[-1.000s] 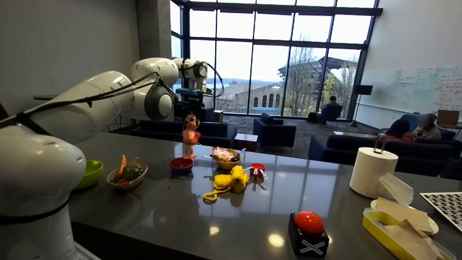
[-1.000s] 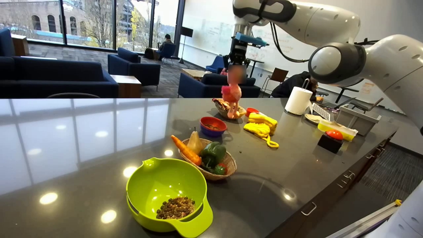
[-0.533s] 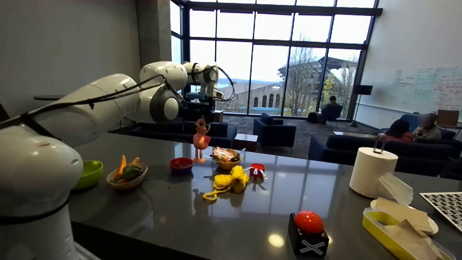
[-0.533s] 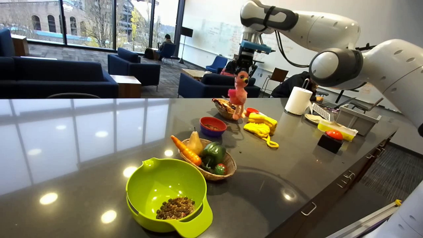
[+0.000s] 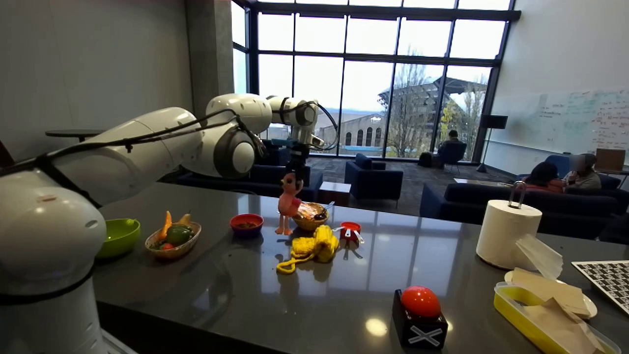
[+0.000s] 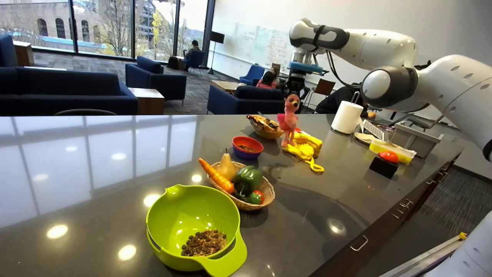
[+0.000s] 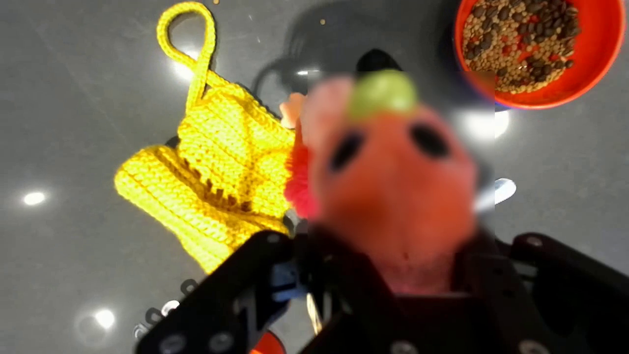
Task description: Move the toy to the right and put it on the yellow cloth.
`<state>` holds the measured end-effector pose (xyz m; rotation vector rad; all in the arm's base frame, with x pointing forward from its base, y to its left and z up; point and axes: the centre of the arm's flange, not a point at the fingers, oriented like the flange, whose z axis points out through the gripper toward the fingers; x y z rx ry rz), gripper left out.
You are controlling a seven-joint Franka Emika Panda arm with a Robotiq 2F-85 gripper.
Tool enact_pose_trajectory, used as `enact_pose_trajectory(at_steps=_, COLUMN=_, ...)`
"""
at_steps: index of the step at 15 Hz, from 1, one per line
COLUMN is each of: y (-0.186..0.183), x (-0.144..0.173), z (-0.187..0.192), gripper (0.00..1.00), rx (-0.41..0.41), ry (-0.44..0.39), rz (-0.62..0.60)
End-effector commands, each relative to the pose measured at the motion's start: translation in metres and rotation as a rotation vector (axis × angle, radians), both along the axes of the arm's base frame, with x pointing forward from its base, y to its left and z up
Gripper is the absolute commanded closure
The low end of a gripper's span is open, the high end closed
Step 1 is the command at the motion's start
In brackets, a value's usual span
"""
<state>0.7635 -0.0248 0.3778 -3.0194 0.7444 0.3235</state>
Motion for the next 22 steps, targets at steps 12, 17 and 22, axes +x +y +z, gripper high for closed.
enact_pose_trajectory(at_steps=12, y=-0.099, x=-0.082, z=-0.082, gripper=0.84, rx=0.123, ry=0.135, rz=-0.407)
enact_pose_trajectory(at_steps=17, y=-0.133, x=-0.091, z=-0.108, gripper=0.84, rx=0.104, ry=0.147, rz=-0.483)
enact_pose_trajectory(at_steps=22, y=-0.156, x=-0.095, z=-0.137, gripper=0.84, rx=0.129, ry=0.119, rz=-0.483)
